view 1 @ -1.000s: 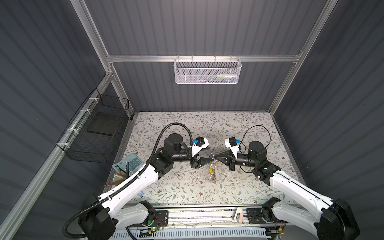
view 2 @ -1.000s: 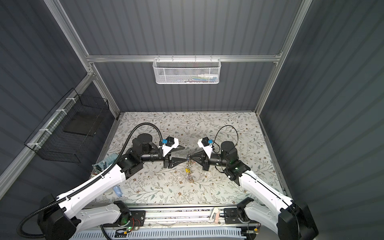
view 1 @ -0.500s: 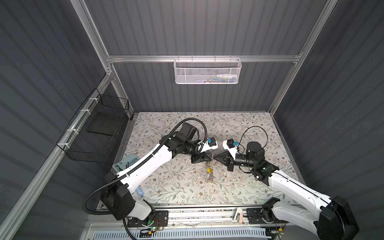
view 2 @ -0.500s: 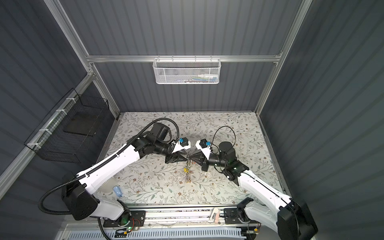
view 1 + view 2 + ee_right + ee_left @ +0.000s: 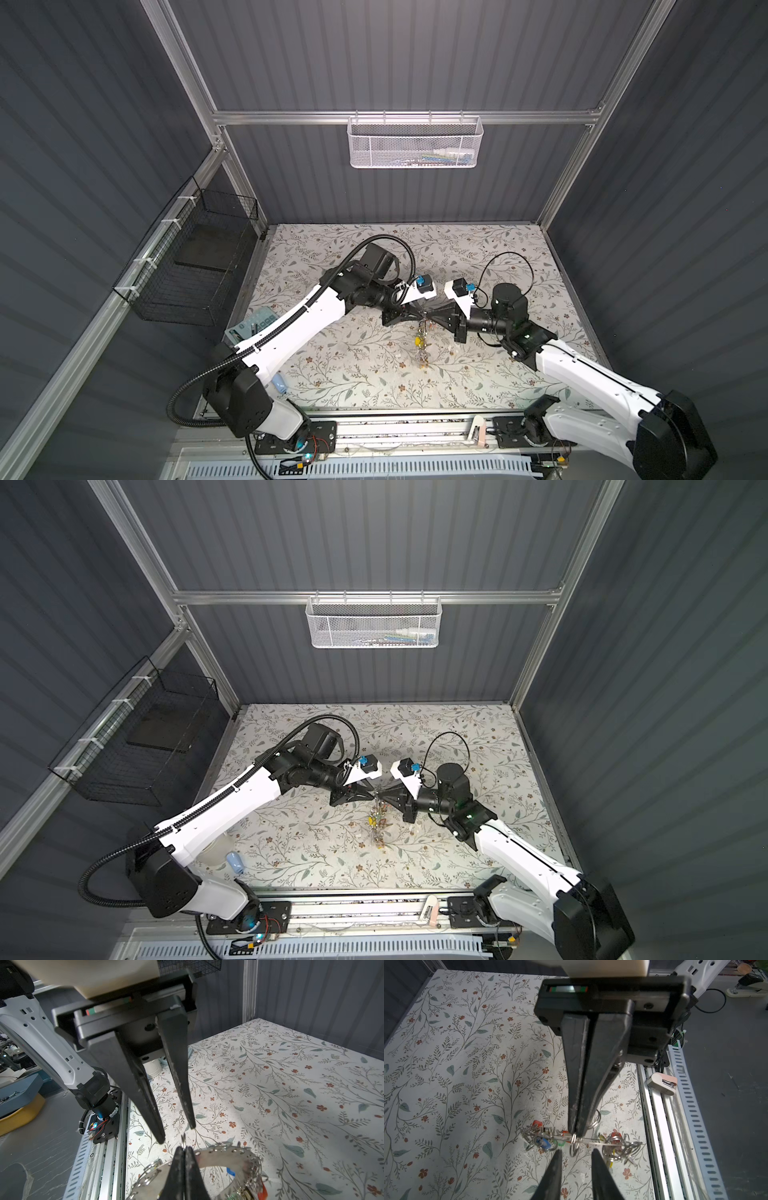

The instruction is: Put the keys on the keyring

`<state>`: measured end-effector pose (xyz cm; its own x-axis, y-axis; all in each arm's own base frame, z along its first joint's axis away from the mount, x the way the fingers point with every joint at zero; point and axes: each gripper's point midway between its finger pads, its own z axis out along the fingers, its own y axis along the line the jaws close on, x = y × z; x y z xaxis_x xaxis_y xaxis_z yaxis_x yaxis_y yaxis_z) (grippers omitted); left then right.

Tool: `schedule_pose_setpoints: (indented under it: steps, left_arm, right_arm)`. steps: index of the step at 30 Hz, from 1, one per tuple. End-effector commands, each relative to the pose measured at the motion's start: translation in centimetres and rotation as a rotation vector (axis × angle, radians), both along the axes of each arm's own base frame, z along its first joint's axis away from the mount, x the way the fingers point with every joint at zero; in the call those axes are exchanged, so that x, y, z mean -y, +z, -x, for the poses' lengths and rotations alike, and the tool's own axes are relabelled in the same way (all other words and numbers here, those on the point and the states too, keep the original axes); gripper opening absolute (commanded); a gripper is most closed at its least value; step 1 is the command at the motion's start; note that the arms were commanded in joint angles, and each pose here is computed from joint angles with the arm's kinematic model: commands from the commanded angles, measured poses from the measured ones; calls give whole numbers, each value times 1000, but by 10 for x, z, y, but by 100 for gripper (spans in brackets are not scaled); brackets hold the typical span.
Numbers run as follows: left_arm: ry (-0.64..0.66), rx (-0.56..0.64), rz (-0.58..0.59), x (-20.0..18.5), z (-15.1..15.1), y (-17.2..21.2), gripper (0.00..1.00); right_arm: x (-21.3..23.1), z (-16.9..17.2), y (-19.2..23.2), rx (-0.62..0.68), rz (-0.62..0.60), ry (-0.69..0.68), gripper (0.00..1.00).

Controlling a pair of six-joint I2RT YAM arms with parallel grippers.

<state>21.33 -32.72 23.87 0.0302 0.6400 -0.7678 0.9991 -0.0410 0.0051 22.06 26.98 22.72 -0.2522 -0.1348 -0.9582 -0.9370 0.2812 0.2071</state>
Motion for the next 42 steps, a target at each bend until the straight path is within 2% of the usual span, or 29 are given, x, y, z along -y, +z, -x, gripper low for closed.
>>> schedule_pose_setpoints:
  steps: [1, 3, 4, 15, 24, 28, 42]
  left_arm:
    - [-22, -6, -4, 3, 2, 3, 25]
    - [-26, -10, -12, 5, 3, 0, 25]
    - [-26, 14, 5, 8, 0, 11, 24]
    - [-41, 7, -30, 12, 1, 3, 19]
    - [-17, 65, -48, 1, 1, 5, 27]
    - [-24, 51, -49, 2, 2, 3, 27]
    - [-39, 15, -57, 6, 3, -2, 17]
  right_arm:
    - [-2, 2, 15, 47, -30, 20, 0]
    - [-2, 2, 15, 46, -31, 20, 0]
    - [-2, 2, 15, 44, -31, 19, 0]
    - [-2, 2, 15, 46, -31, 16, 0]
    - [-2, 2, 15, 44, -31, 15, 0]
    - [-2, 2, 15, 41, -32, 17, 0]
    - [-2, 2, 17, 44, -34, 15, 0]
